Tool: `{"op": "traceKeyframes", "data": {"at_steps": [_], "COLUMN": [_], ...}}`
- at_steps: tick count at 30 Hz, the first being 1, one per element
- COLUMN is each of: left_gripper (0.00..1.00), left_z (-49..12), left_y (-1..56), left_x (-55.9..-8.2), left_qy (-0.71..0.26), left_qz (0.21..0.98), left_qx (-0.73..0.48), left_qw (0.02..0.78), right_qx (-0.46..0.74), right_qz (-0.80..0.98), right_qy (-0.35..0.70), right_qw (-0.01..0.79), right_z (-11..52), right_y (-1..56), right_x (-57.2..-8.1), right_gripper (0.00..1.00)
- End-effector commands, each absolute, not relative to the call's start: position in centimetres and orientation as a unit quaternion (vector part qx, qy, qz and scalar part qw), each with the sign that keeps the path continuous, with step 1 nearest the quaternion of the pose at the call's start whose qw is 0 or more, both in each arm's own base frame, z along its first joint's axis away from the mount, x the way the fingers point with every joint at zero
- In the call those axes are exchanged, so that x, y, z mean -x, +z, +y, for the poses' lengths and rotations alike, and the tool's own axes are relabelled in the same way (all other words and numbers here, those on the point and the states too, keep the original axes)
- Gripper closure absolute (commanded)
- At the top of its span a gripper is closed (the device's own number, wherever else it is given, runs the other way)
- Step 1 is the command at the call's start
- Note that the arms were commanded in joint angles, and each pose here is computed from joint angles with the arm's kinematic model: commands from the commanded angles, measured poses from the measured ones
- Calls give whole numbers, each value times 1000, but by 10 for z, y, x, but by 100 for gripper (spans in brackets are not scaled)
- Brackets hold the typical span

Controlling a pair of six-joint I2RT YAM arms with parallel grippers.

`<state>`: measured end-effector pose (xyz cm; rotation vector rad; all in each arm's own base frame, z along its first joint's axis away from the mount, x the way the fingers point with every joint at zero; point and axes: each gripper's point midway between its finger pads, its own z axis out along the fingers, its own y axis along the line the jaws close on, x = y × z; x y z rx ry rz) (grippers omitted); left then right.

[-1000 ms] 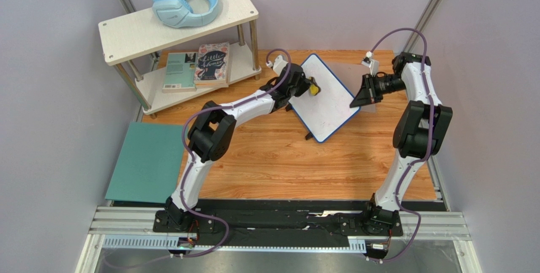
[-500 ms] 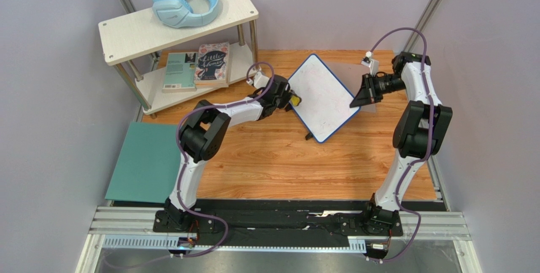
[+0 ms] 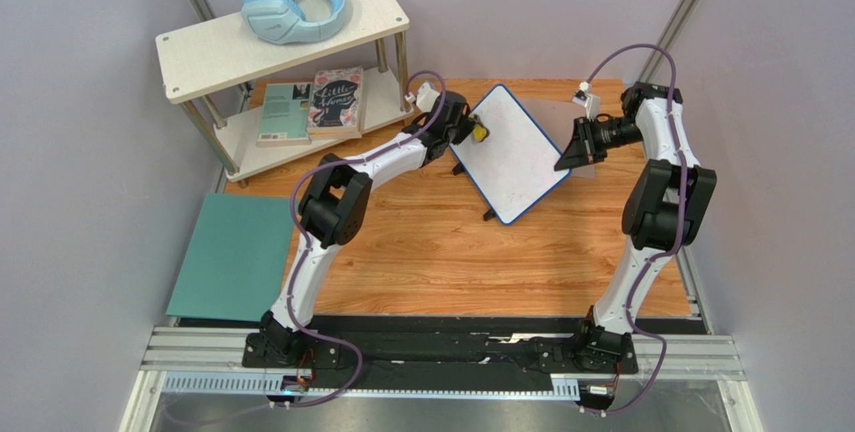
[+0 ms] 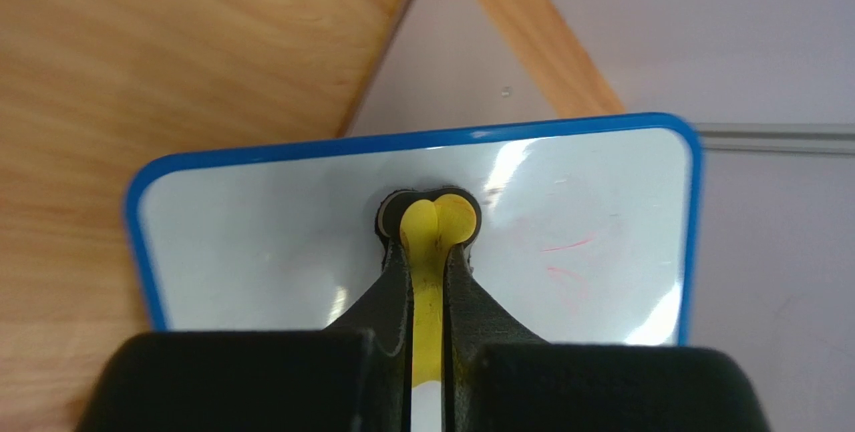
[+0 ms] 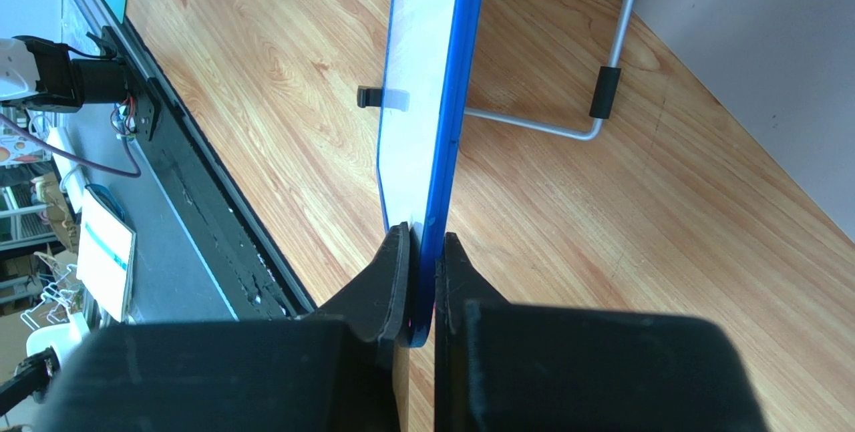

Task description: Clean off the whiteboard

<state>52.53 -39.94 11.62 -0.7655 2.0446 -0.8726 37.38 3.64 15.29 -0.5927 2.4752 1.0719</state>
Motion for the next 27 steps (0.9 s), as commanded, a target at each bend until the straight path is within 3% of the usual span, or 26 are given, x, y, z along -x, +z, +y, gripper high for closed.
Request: {"op": "traceKeyframes", "data": {"at_steps": [1, 7, 13, 27], "left_gripper": [100, 100, 100, 100], "left_z": [-455, -492, -497, -381], "left_y": [157, 174, 155, 94], "left_x": [-525, -527, -525, -517], "left_qy": [-402, -428, -419, -269], "left_qz": [794, 787, 800, 860], "left_qx": [235, 209, 194, 233], "left_qw": [391, 393, 383, 365], "right_qx": [293, 294, 295, 304], "right_qz": [875, 875, 876, 875], "right_qy": [351, 352, 350, 341], "right_qw": [157, 157, 152, 161], "right_z": [37, 38, 37, 36], "right_y": [145, 146, 143, 150], "right_x": [-357, -359, -357, -357], "right_gripper": [100, 100, 100, 100]}}
